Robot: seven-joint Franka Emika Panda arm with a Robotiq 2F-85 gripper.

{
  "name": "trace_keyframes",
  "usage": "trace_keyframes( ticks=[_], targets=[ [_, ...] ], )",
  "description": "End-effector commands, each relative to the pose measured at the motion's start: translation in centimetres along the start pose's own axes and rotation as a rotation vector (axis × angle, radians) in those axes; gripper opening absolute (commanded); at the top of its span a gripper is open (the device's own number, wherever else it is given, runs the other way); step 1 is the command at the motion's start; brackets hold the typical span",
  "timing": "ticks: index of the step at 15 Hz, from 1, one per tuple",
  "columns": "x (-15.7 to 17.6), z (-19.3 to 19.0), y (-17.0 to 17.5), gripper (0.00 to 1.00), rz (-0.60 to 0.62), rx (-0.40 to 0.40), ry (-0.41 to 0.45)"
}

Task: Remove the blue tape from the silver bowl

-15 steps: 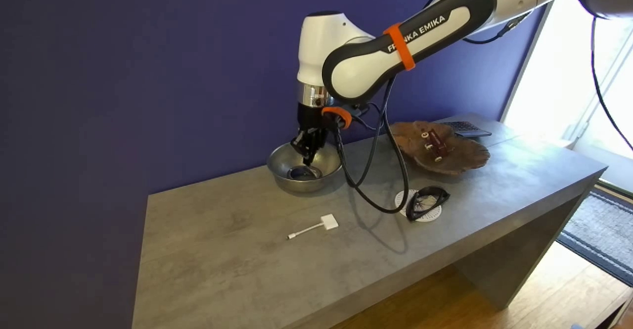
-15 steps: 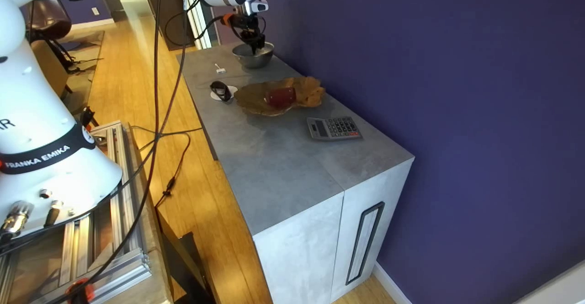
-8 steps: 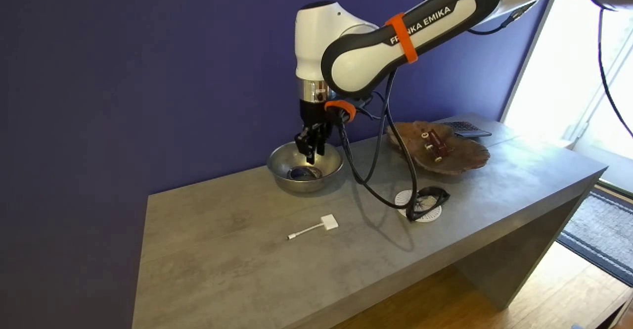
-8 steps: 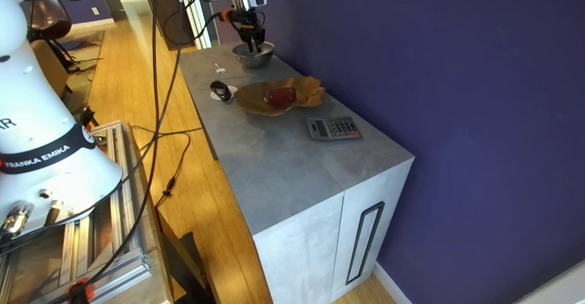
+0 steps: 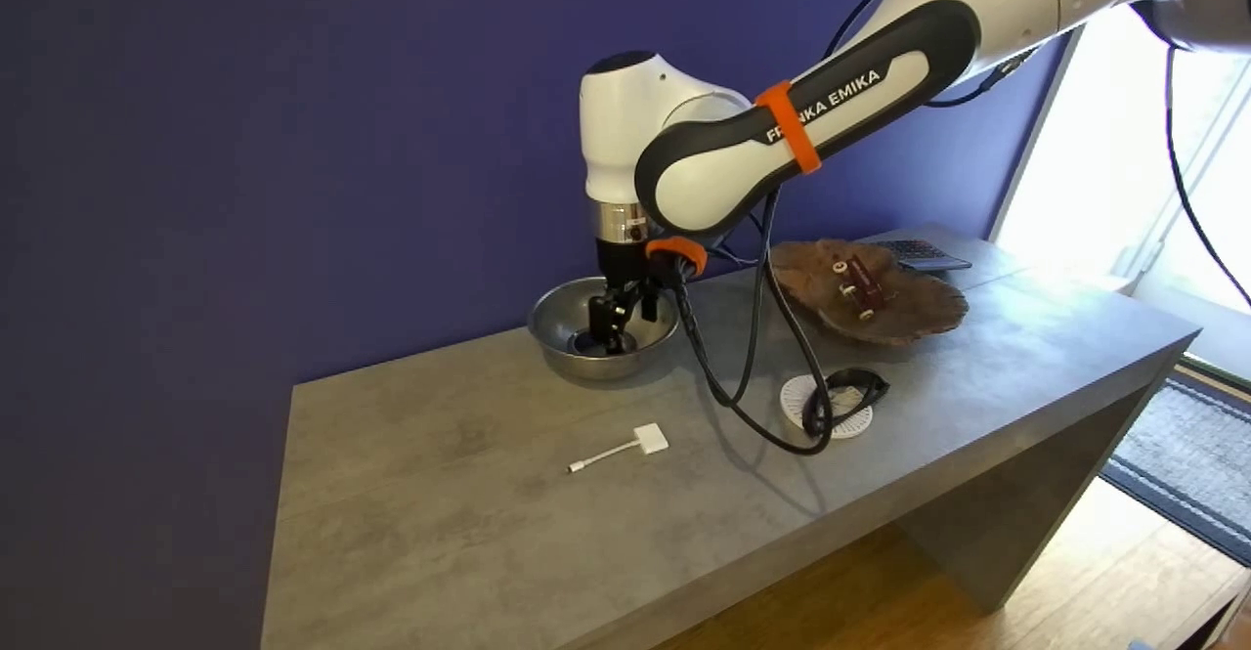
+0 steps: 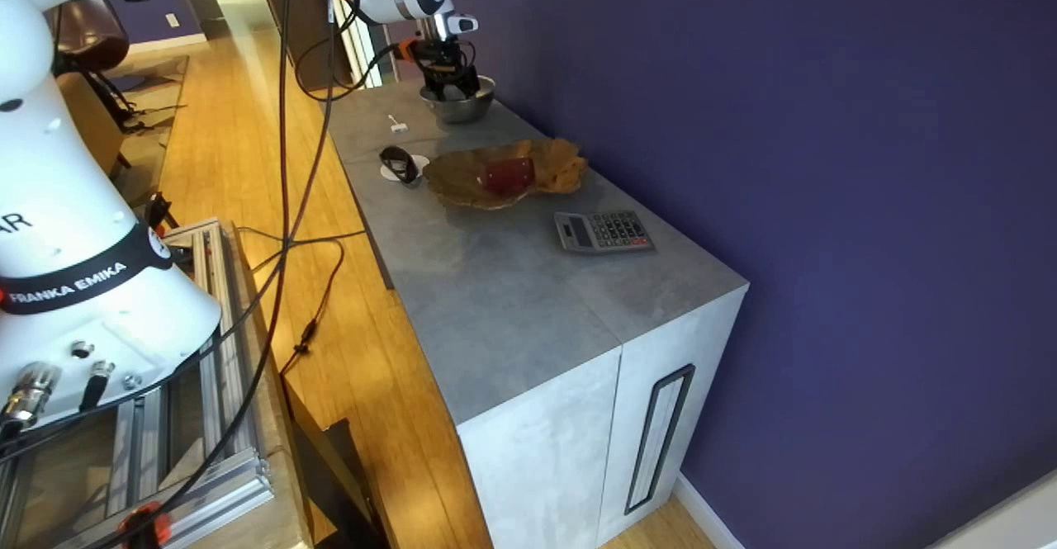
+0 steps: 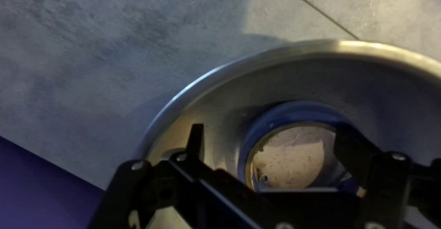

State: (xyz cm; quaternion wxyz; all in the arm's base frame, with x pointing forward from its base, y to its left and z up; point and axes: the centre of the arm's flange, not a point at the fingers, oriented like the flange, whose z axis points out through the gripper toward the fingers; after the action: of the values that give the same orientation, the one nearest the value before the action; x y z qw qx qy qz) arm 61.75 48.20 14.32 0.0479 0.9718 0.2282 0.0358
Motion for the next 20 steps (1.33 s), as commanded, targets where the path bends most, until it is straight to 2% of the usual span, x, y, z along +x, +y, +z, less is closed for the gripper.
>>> trace_keyframes(
  ticks=[1, 9, 11, 13, 14, 17, 20],
  targets=[
    [2.2, 1.2, -0.7, 0.70, -0.017, 0.010, 0.009],
    [2.7, 1.7, -0.8, 0.13, -0.048, 0.054, 0.006],
    [2.6, 0.8, -0.5, 0.02, -0.050, 0.065, 0.008],
    [2.0, -1.6, 0.4, 0.00, -0.044, 0.090, 0.030],
    [1.8, -2.8, 0.9, 0.04, -0.037, 0.092, 0.049],
    [1.1, -7.3, 2.3, 0.04, -0.026, 0.109, 0.098],
    [-0.6, -11.2, 3.2, 0.03, -0.037, 0.093, 0.085]
  ],
)
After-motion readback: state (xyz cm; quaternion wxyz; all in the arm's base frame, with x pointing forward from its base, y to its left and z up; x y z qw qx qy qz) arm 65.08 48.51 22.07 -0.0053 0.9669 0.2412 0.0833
